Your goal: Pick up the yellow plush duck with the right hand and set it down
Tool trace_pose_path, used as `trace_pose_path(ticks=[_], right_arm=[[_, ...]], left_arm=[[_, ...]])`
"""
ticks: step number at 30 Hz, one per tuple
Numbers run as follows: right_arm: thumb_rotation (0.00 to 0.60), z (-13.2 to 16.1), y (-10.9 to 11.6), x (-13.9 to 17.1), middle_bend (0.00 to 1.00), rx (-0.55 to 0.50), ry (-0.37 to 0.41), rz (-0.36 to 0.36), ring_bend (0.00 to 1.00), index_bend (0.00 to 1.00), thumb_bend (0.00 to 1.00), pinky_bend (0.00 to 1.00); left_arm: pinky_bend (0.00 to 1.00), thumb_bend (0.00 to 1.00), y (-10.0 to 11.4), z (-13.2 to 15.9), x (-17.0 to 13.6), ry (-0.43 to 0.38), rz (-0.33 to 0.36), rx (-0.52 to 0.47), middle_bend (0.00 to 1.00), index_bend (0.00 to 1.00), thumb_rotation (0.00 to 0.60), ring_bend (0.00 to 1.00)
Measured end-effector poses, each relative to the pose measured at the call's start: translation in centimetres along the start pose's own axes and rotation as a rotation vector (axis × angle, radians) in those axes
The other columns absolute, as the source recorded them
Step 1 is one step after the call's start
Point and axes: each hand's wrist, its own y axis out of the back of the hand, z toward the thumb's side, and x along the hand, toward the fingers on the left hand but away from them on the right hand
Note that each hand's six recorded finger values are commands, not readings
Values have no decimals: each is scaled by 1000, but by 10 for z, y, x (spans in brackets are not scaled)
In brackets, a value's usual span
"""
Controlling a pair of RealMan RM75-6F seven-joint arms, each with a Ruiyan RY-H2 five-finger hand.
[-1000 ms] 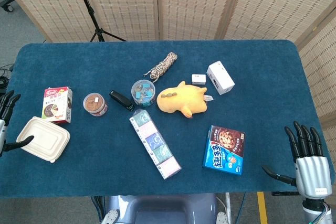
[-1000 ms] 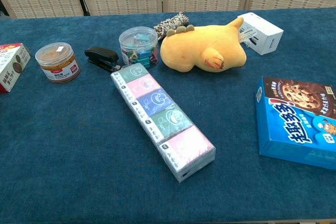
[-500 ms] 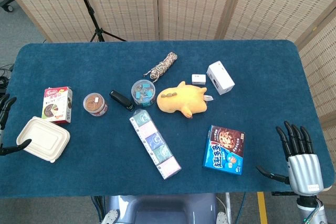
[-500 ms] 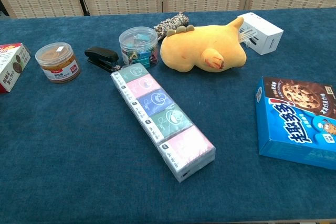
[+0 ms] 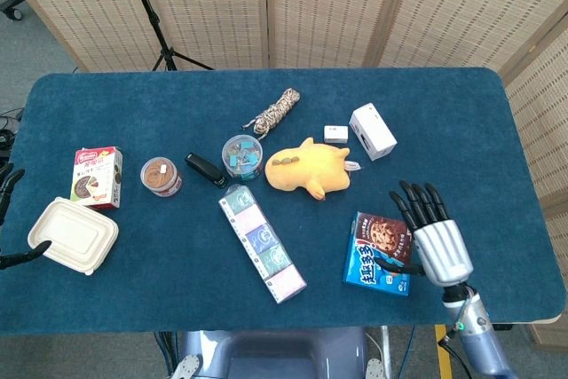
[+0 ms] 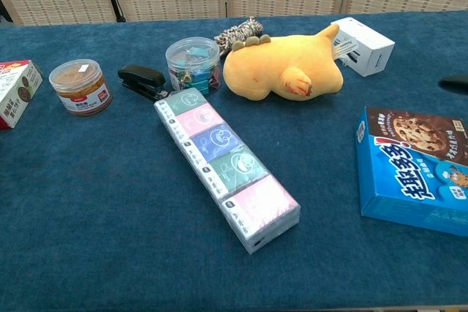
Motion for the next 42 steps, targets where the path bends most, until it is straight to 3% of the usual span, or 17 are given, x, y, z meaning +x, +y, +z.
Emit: trace_pose_path(ticks=[9,16,22,30,42], right_arm=[[169,37,-29,-73,0,0,-6,-12,0,0,0,0],[155,71,-70,-110,0,5,26,25,0,0,0,0],[154,100,-103,-129,0,11,58,69,0,0,0,0],[153,137,-125,-156,0,40,110,92,0,0,0,0],[155,141,-151,-182,0,95,71,126,0,0,0,0]], left_arm=[[0,0,1,-1,-1,-3,-4,-16,0,0,600,0],[0,0,4,-7,0,10,-3,-34,0,0,600,0],[0,0,5,-10,1,21,-7,-42,0,0,600,0],[0,0,7,-13,2,30,-5,-50,0,0,600,0],[0,0,6,-15,3,39,-12,-49,0,0,600,0]])
